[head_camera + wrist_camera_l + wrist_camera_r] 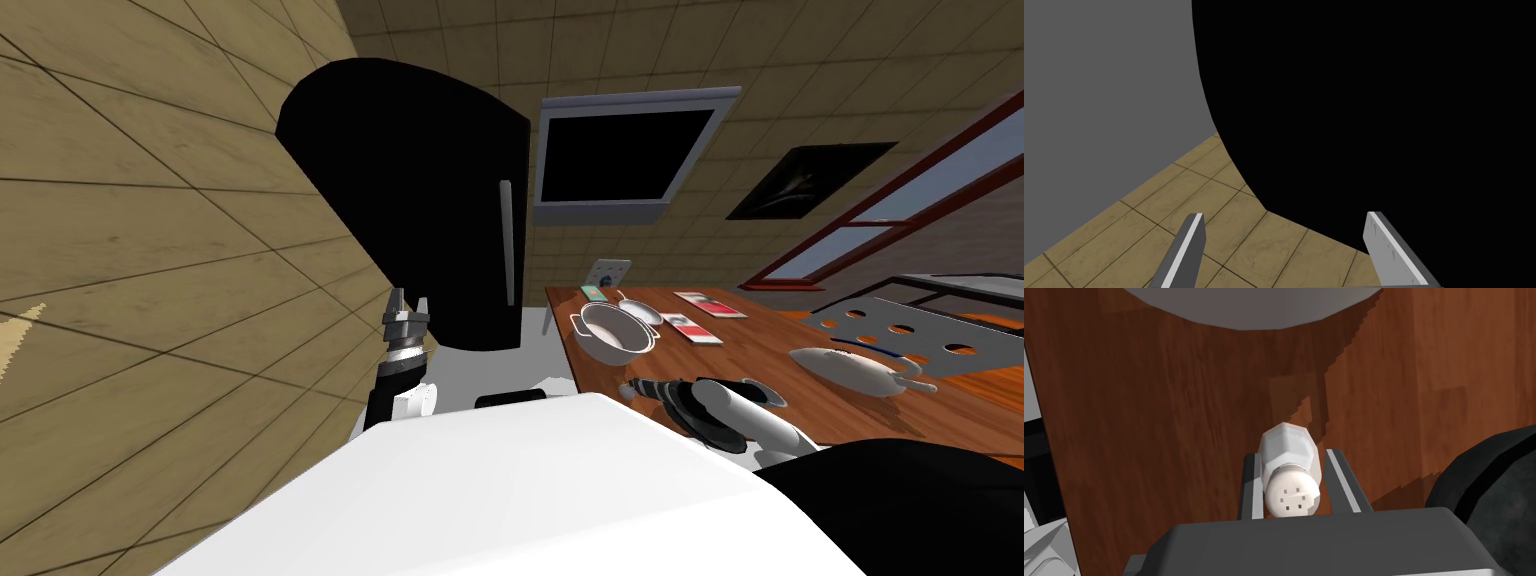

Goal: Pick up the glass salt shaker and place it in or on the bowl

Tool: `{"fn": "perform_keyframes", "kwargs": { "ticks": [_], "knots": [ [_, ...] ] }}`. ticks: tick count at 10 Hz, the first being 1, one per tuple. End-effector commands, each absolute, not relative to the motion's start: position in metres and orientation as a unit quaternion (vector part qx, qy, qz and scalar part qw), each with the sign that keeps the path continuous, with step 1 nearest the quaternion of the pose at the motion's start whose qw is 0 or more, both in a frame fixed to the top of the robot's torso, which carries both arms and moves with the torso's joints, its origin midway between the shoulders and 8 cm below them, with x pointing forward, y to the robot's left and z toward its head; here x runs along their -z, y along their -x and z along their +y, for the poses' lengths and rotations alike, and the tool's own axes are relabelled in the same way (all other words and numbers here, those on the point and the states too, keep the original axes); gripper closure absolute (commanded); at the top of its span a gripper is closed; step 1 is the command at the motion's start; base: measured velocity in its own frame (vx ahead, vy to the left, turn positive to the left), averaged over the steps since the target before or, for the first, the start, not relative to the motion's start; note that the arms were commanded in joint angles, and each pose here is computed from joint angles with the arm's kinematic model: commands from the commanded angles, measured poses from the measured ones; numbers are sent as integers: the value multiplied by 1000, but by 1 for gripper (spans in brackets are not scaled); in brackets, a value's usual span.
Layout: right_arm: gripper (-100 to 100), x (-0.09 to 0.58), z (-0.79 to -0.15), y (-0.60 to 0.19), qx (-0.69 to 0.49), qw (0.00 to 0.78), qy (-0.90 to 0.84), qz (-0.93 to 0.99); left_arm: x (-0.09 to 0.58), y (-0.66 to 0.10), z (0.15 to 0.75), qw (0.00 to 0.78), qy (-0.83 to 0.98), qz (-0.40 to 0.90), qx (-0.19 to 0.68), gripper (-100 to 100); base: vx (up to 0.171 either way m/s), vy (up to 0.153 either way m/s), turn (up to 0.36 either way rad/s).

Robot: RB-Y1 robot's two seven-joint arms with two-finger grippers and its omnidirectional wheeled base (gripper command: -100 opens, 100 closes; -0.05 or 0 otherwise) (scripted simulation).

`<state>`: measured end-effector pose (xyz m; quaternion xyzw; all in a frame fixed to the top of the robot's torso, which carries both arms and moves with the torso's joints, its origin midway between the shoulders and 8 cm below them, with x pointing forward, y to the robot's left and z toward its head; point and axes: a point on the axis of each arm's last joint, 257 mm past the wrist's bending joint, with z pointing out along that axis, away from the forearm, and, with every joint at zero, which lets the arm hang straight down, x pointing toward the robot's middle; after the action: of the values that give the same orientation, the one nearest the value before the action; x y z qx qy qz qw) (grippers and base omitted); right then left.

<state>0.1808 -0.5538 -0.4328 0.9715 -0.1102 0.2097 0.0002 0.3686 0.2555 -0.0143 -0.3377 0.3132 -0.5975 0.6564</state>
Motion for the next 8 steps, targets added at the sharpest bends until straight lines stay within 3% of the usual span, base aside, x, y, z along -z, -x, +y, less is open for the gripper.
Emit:
{"fn": "perform_keyframes", "kwargs": {
  "ticks": [1,3,4,5,6,7,8],
  "knots": [
    [100,433,-554,-181,-210,0,-972,-110,14,-369,255,656,338,313,597,0,0,0,0],
    [100,433,-554,-181,-210,0,-972,-110,14,-369,256,656,338,313,597,0,0,0,0],
    [0,433,-554,-181,-210,0,-972,-110,14,-369,256,656,338,313,597,0,0,0,0],
    [100,421,-557,-180,-208,-1,-972,-110,14,-369,256,656,338,313,597,0,-25,8,-5],
    [100,426,-556,-179,-210,0,-972,-109,14,-369,255,656,338,313,597,0,-16,2,-8],
    [0,425,-557,-179,-209,0,-972,-109,14,-369,255,656,338,313,597,0,0,0,0],
    [100,414,-573,-187,-231,6,-964,-129,14,-369,255,656,338,313,597,0,-77,86,68]
  ]
}}
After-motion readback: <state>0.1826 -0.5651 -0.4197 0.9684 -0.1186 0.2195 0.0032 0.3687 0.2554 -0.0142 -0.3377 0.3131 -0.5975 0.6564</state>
